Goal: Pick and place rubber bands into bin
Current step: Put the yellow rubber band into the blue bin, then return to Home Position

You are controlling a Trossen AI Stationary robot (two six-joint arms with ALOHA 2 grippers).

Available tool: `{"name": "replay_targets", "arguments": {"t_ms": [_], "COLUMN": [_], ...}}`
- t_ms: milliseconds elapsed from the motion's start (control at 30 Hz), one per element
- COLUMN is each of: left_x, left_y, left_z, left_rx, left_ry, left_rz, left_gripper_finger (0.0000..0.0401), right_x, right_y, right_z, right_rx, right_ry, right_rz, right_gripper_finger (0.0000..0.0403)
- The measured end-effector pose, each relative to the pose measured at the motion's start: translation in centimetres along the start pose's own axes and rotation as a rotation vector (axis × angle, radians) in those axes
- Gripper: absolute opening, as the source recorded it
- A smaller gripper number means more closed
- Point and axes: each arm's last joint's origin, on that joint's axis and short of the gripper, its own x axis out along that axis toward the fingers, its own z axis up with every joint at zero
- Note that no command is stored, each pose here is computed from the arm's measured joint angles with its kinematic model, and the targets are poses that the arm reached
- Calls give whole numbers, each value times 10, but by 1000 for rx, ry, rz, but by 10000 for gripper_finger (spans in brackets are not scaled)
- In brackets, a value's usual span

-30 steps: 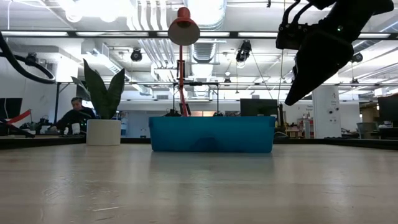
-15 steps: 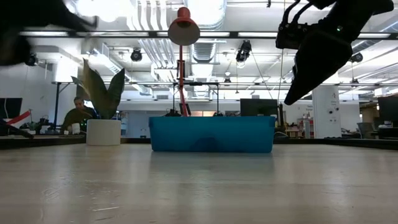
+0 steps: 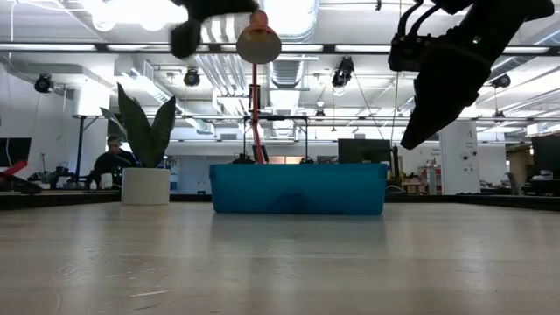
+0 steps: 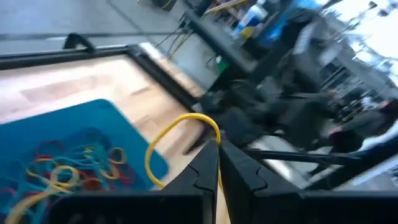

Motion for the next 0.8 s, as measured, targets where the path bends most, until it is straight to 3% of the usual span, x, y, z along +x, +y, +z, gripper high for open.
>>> {"name": "replay_targets", "arguments": {"t_ms": [333, 433, 567, 667, 800], "left_x": [80, 101, 118, 121, 108], "left_y": [62, 69, 69, 62, 35], "left_z": [0, -8, -15, -13, 9], "left_rx": [99, 92, 46, 34, 1], "left_ry": [82, 142, 212, 258, 309], "left_rz": [236, 267, 292, 240, 14], "left_gripper_finger": [5, 35, 104, 158, 206], "right_x": [0, 0, 0, 0, -2], "right_y": [0, 0, 0, 2, 4], "right_z": [-2, -2, -3, -3, -3], "right_rx": [54, 76, 86, 67, -8], "right_ry": [16, 21, 39, 66, 86], "right_rz": [2, -1, 22, 60, 98], "right_gripper_finger": [176, 176, 176, 176, 176]}}
